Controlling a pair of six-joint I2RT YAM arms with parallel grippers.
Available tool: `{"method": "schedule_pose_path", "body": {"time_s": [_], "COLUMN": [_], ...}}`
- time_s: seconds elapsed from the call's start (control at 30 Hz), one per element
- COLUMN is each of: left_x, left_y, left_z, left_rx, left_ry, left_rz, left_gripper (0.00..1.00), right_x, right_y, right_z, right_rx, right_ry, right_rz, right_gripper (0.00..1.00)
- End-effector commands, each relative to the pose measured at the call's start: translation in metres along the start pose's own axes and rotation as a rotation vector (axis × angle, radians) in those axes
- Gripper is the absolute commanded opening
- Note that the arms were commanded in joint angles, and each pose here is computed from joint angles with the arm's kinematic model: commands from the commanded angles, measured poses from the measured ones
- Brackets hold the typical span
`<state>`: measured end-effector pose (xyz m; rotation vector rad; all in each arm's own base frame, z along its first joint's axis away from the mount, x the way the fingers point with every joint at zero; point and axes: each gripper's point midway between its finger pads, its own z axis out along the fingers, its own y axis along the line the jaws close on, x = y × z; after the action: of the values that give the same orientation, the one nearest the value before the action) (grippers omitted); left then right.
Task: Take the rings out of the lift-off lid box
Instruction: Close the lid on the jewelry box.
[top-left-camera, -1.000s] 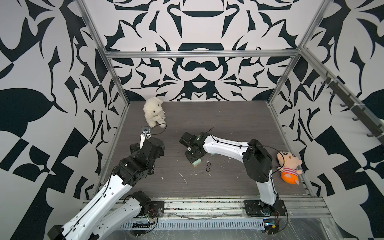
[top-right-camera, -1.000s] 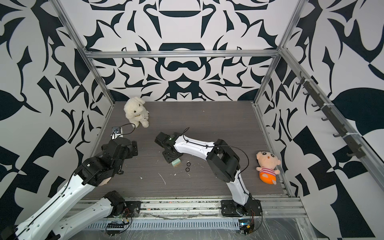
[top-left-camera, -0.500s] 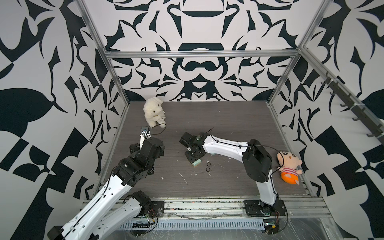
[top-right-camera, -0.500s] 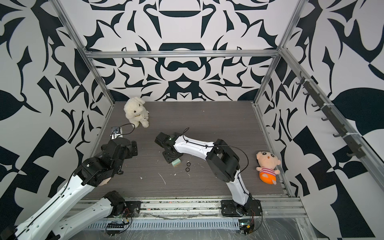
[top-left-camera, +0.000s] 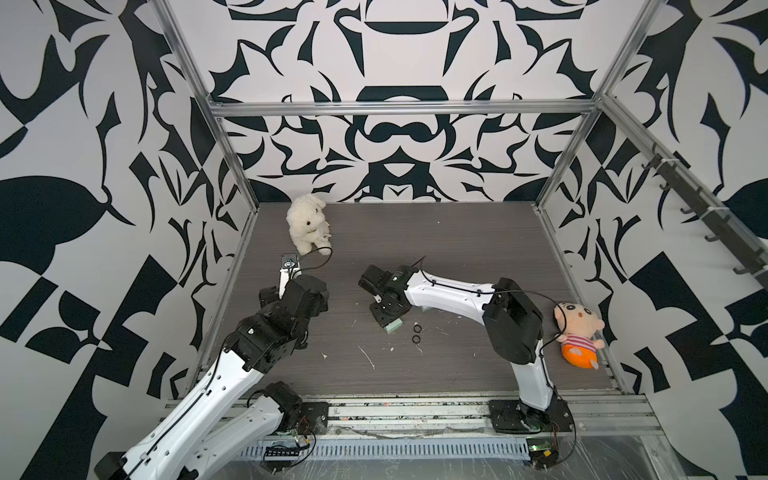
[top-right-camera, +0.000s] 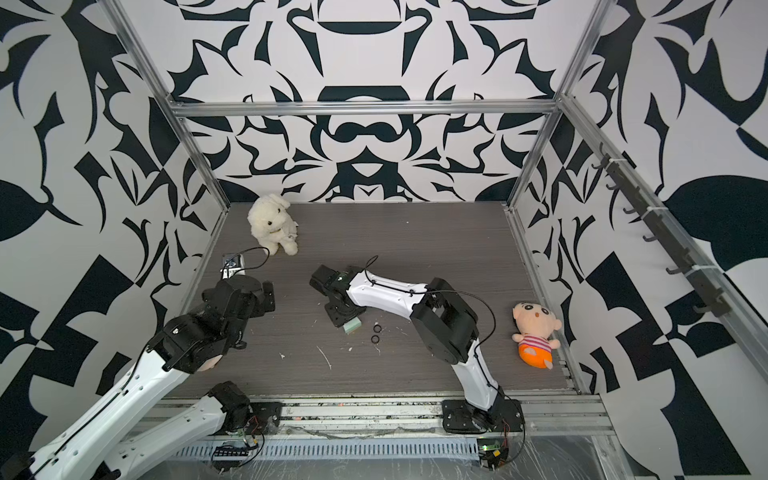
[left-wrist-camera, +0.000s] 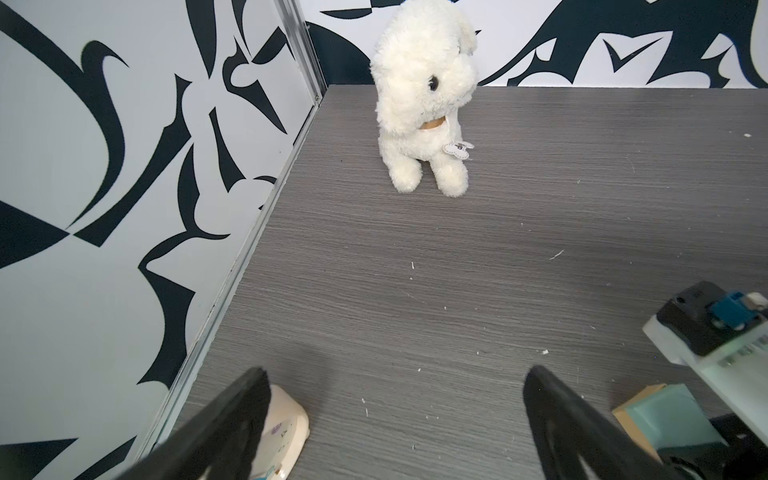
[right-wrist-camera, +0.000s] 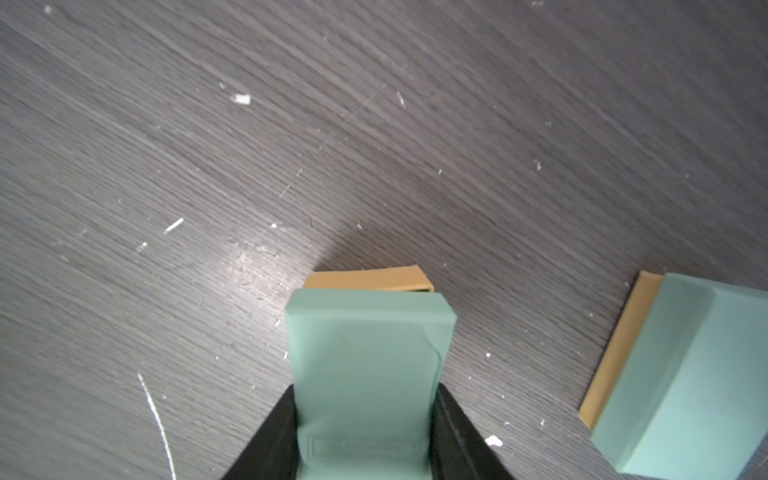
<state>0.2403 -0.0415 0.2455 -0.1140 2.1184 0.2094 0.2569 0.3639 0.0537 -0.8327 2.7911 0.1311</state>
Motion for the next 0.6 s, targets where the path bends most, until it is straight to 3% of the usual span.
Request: {"method": "schedule_pose_path", "body": {"time_s": [0.0, 0.57], "left_x": [0.0091, 0.0093], "left_y": [0.0025, 0.0026], "left_z": [0.0034, 0.0031], "left_rx": [-0.009, -0.007], "left_ry": [0.015, 0.014], "left_rz": [0.018, 0.019], "left_gripper": [0.99, 0.99], "right_x": [-0.0008, -0.0017], "right_y": [0.0020, 0.0027], "right_z": [-0.0009, -0.0085], "right_rx": [-0.001, -0.007], "right_ry": [-0.003, -0.007], "right_rz": [-0.012, -0.063], "right_gripper": [0.50, 0.53]}}
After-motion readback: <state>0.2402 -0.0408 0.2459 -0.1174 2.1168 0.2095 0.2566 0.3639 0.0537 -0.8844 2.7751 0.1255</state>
